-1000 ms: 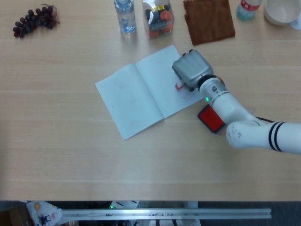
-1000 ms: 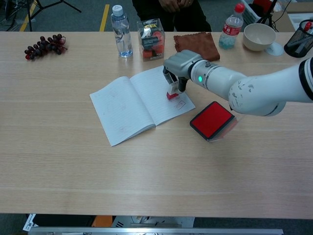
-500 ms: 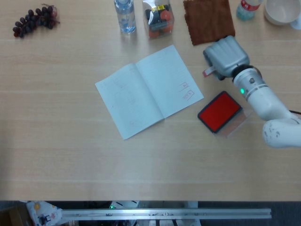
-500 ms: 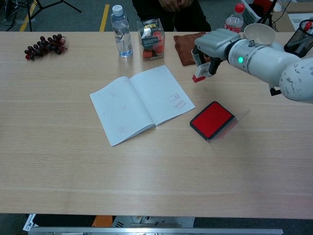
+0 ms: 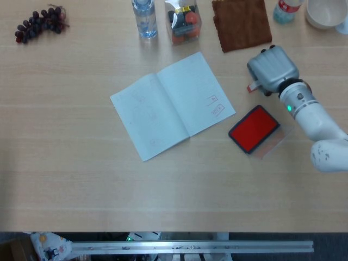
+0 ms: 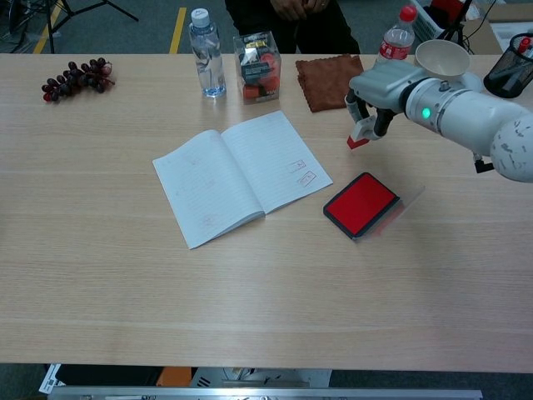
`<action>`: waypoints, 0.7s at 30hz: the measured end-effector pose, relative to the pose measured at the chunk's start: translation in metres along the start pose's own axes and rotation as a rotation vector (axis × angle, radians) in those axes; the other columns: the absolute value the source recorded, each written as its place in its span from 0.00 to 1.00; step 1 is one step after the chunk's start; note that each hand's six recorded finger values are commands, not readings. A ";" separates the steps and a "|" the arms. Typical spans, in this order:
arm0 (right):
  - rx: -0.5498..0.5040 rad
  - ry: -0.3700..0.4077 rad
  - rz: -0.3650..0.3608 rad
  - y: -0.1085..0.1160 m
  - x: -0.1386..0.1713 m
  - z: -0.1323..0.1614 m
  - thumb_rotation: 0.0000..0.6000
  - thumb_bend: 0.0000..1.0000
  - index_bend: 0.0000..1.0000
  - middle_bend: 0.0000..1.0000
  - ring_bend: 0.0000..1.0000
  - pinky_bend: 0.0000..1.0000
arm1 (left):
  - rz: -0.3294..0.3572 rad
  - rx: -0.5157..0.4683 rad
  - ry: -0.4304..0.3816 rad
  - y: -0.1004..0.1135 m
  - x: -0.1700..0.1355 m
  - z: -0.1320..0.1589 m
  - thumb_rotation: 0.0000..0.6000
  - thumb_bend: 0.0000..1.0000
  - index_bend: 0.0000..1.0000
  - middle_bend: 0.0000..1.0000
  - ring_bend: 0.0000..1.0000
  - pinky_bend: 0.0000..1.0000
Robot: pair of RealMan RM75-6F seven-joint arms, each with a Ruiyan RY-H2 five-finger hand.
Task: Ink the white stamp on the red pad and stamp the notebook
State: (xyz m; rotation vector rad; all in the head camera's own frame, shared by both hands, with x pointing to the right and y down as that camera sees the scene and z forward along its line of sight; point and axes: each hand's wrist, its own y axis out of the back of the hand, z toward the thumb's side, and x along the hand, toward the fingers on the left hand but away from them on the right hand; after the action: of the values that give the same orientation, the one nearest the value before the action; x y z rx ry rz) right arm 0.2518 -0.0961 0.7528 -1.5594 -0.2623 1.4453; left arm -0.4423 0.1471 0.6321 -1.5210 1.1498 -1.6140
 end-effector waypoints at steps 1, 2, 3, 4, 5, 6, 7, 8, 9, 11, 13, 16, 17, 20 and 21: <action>0.005 -0.001 0.004 -0.003 -0.001 0.000 1.00 0.35 0.77 0.53 0.35 0.32 | -0.001 0.000 0.000 0.000 0.000 0.000 1.00 0.31 0.20 0.13 0.18 0.22; 0.008 -0.001 0.007 -0.005 -0.001 0.001 1.00 0.35 0.77 0.53 0.35 0.32 | -0.002 0.001 0.000 -0.001 0.000 0.000 1.00 0.31 0.20 0.13 0.18 0.22; 0.010 -0.001 0.010 -0.007 -0.002 0.001 1.00 0.35 0.77 0.53 0.35 0.32 | -0.002 0.001 -0.001 -0.001 0.000 0.000 1.00 0.31 0.20 0.13 0.18 0.22; 0.011 -0.002 0.014 -0.010 -0.004 0.002 1.00 0.35 0.77 0.53 0.35 0.32 | -0.003 0.001 -0.002 -0.001 0.000 0.001 1.00 0.31 0.20 0.13 0.18 0.22; 0.012 -0.003 0.016 -0.012 -0.004 0.003 1.00 0.35 0.77 0.53 0.36 0.32 | -0.004 0.001 -0.002 -0.001 0.000 0.001 1.00 0.31 0.20 0.13 0.18 0.22; 0.013 -0.004 0.019 -0.014 -0.005 0.003 1.00 0.35 0.77 0.52 0.36 0.32 | -0.004 0.001 -0.002 -0.001 0.000 0.001 1.00 0.31 0.20 0.13 0.18 0.22; 0.014 -0.006 0.021 -0.017 -0.007 0.003 1.00 0.35 0.77 0.52 0.36 0.32 | -0.005 0.001 -0.001 -0.001 -0.001 0.001 1.00 0.31 0.20 0.13 0.18 0.22; 0.014 -0.007 0.021 -0.018 -0.008 0.004 1.00 0.35 0.77 0.52 0.36 0.32 | -0.006 0.001 0.001 -0.001 -0.001 0.000 1.00 0.31 0.20 0.13 0.18 0.22; 0.013 -0.009 0.021 -0.019 -0.009 0.004 1.00 0.35 0.76 0.52 0.36 0.32 | -0.008 0.001 0.002 -0.002 -0.001 0.000 1.00 0.31 0.20 0.13 0.18 0.22; 0.009 -0.012 0.022 -0.022 -0.011 0.004 1.00 0.34 0.75 0.51 0.35 0.32 | -0.013 0.002 0.002 -0.003 -0.001 0.000 1.00 0.31 0.20 0.13 0.18 0.22; 0.002 -0.012 0.022 -0.025 -0.014 0.006 1.00 0.34 0.74 0.50 0.34 0.32 | -0.018 0.003 -0.001 -0.005 -0.001 0.001 1.00 0.31 0.20 0.13 0.18 0.22; -0.006 -0.007 0.025 -0.028 -0.017 0.010 1.00 0.34 0.71 0.49 0.34 0.32 | -0.021 0.003 -0.002 -0.006 -0.001 0.002 1.00 0.31 0.20 0.13 0.18 0.22; -0.008 -0.005 0.024 -0.029 -0.017 0.011 1.00 0.34 0.71 0.49 0.34 0.32 | -0.022 0.003 -0.002 -0.006 0.000 0.002 1.00 0.31 0.20 0.13 0.18 0.22; -0.015 -0.003 0.020 -0.030 -0.019 0.013 1.00 0.34 0.69 0.48 0.32 0.32 | -0.022 0.003 -0.001 -0.005 0.000 0.001 1.00 0.31 0.20 0.13 0.18 0.22; -0.016 -0.003 0.018 -0.030 -0.020 0.014 1.00 0.33 0.69 0.48 0.32 0.32 | -0.021 0.003 -0.001 -0.005 0.000 0.001 1.00 0.31 0.20 0.13 0.18 0.22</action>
State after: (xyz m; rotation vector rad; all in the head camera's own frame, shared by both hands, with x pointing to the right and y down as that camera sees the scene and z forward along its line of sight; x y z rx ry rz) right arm 0.2474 -0.0880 0.7904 -1.5766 -0.2626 1.4624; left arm -0.4408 0.1492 0.6367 -1.5364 1.1335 -1.6287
